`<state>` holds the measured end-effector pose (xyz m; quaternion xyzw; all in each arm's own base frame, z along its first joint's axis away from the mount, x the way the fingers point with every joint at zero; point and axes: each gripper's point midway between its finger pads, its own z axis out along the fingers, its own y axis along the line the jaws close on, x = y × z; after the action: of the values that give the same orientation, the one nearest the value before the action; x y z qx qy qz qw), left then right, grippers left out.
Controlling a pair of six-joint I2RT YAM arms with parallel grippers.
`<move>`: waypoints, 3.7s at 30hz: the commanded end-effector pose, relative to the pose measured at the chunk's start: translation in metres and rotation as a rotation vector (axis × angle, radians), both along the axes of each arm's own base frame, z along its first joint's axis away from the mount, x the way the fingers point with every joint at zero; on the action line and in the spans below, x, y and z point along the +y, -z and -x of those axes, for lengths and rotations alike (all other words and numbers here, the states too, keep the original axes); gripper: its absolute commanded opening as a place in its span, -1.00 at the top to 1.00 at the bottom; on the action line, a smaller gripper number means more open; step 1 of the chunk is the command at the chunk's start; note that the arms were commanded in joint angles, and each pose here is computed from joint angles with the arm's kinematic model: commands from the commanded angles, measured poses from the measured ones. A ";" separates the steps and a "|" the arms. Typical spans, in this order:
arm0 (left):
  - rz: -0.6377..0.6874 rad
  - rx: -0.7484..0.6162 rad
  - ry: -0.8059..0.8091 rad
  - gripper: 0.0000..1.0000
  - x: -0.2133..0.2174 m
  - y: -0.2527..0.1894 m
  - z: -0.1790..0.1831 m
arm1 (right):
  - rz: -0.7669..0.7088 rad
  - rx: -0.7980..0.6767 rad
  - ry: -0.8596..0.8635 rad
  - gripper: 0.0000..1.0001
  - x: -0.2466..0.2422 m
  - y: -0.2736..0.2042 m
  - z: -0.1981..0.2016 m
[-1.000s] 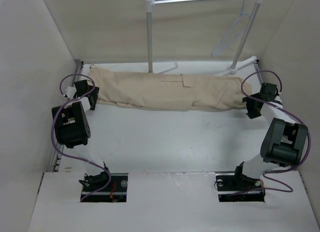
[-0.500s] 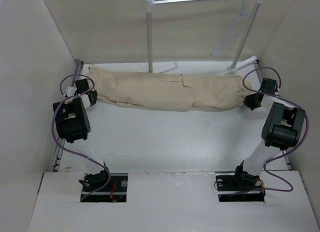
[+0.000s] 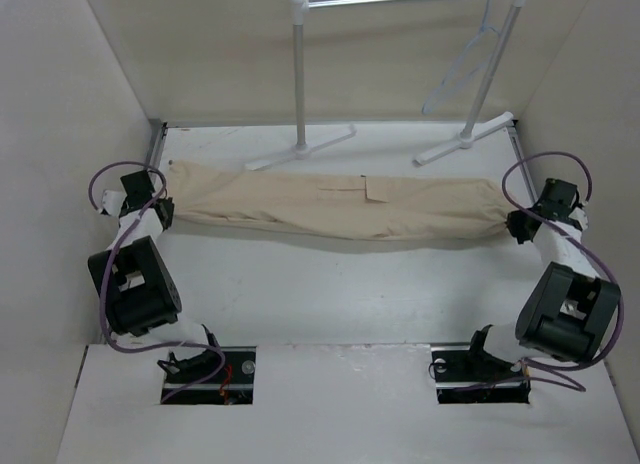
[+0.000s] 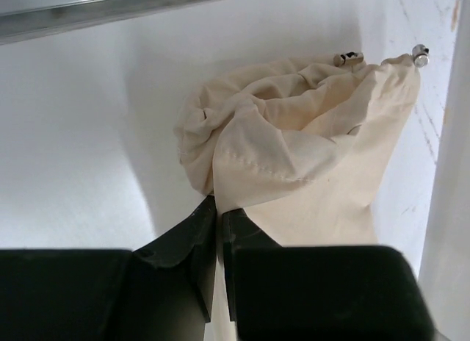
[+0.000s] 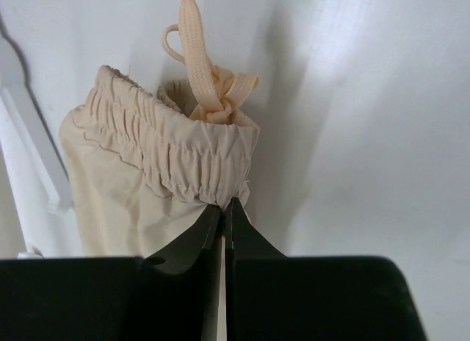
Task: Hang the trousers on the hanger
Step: Fold the trousers at the center of the board.
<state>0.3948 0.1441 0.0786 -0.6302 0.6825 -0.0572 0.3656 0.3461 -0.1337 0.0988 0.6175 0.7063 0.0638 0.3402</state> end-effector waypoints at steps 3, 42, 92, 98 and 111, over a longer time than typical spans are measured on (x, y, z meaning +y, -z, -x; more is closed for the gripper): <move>-0.113 0.132 -0.067 0.89 0.013 -0.001 0.066 | 0.032 0.054 0.102 0.95 -0.009 0.012 0.052; -0.048 -0.123 0.554 -0.31 -0.225 -0.052 0.063 | -0.071 0.089 0.133 0.53 -0.014 0.048 0.066; -0.095 -0.225 0.361 -0.26 -0.140 -0.109 0.080 | 0.152 -0.342 -1.434 -0.33 0.533 -0.148 0.061; -0.128 -0.205 0.710 -0.16 -0.279 -0.102 0.042 | 0.109 -0.262 -1.269 0.65 0.417 -0.099 0.049; -0.118 0.123 0.716 -0.12 -0.265 0.046 0.048 | -0.017 0.004 -1.019 0.74 0.298 0.039 0.122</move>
<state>0.3576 -0.1573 0.0495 -0.3048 0.8869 -0.1389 0.3181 0.2258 0.1583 0.0606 0.1768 0.9304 0.1940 0.2559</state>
